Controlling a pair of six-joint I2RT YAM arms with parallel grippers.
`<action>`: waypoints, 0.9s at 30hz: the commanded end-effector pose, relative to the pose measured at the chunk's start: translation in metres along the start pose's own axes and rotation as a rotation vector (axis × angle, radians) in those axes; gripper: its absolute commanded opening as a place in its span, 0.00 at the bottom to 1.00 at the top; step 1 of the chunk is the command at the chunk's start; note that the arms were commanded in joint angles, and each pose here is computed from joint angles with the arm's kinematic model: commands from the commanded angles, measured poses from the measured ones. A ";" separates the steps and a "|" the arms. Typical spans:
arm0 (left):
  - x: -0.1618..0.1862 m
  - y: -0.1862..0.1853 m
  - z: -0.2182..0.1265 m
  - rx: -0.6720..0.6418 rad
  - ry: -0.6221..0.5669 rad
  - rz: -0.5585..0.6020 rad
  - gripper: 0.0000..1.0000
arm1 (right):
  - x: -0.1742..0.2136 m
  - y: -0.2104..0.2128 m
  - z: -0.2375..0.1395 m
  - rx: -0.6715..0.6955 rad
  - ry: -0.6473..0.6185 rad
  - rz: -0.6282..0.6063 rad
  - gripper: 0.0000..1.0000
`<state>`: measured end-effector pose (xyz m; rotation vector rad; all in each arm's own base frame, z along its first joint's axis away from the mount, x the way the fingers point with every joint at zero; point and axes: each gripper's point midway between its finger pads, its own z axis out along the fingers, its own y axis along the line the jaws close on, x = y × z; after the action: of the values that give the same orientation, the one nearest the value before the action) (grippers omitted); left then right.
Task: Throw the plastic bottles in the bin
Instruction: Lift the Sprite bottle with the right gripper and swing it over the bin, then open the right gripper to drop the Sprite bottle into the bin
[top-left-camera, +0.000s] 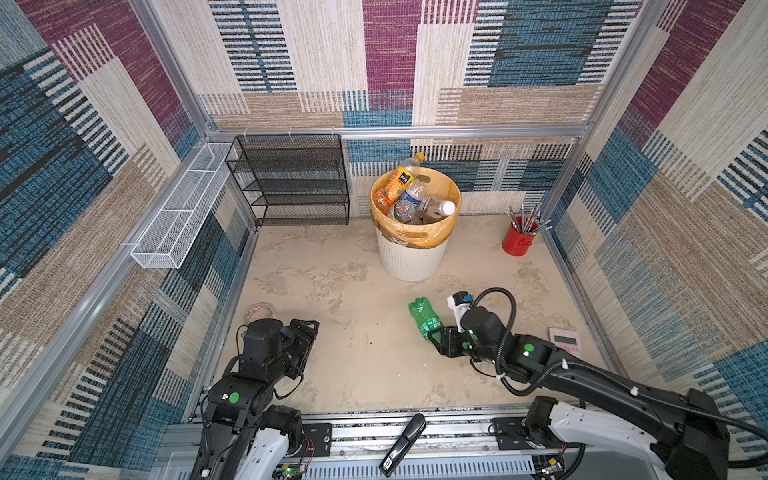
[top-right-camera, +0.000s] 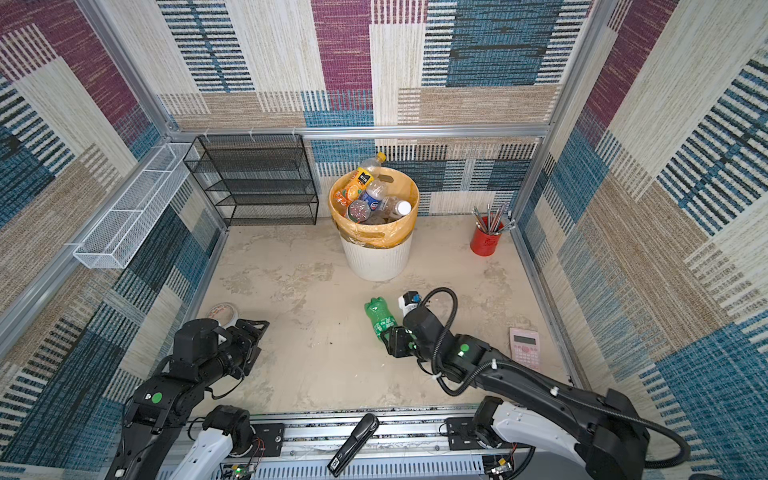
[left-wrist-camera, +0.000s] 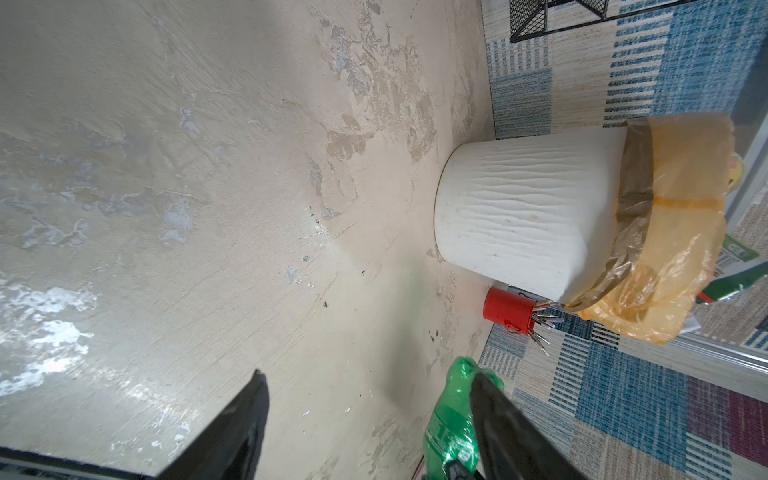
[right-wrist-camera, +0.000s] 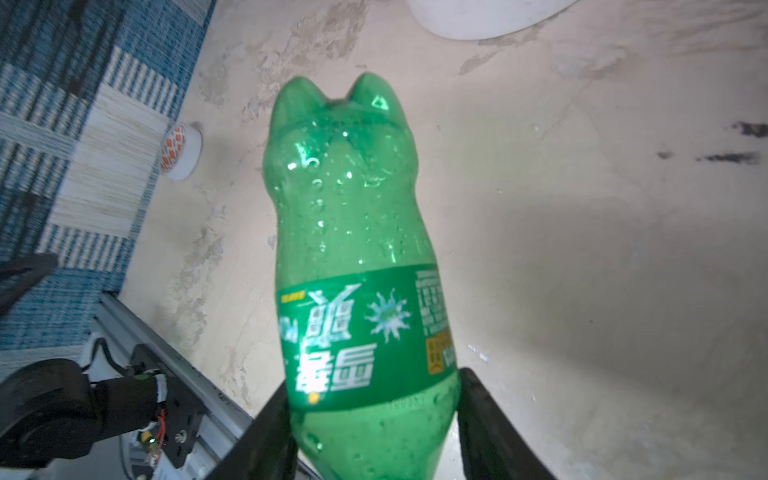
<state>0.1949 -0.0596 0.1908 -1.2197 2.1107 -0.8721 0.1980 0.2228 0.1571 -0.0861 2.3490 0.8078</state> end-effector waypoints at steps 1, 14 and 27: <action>-0.002 -0.011 0.005 0.036 -0.004 0.036 0.77 | -0.023 -0.002 -0.032 -0.046 -0.157 0.165 0.55; -0.013 -0.036 0.008 0.086 -0.037 0.049 0.76 | -0.243 0.107 -0.158 -0.227 -0.698 -0.017 0.61; -0.019 -0.039 -0.008 0.094 -0.083 0.074 0.78 | -0.328 0.160 -0.149 -0.306 -0.612 -0.168 1.00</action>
<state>0.2207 -0.0600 0.2294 -1.1145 2.0111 -0.9006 0.3430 0.2177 0.5441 -0.0770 1.5522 0.9510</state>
